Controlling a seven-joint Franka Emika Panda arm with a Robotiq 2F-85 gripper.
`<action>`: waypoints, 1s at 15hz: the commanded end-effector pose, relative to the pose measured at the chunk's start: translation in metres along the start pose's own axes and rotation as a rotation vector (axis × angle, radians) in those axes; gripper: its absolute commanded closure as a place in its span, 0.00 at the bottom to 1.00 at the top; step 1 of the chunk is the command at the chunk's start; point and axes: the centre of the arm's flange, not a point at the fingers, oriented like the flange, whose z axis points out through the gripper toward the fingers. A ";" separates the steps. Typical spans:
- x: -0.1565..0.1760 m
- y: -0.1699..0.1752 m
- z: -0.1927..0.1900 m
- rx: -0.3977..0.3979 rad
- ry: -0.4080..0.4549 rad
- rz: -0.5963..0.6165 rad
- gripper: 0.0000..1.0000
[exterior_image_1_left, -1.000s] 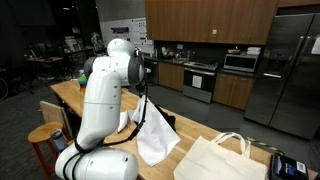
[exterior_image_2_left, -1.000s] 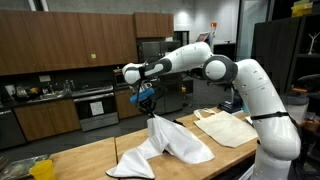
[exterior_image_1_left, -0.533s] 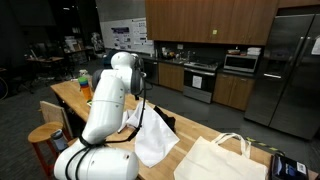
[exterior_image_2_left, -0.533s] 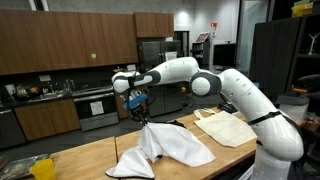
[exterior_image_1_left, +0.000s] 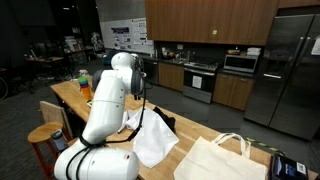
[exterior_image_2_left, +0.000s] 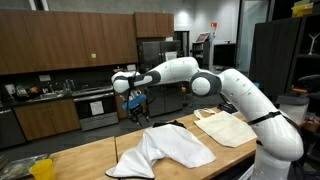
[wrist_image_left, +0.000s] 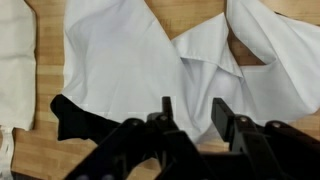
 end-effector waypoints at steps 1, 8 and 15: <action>-0.064 0.047 -0.005 -0.008 0.144 0.131 0.22; -0.117 0.088 -0.030 0.113 0.194 0.266 0.00; -0.178 0.156 0.005 0.023 -0.120 -0.054 0.00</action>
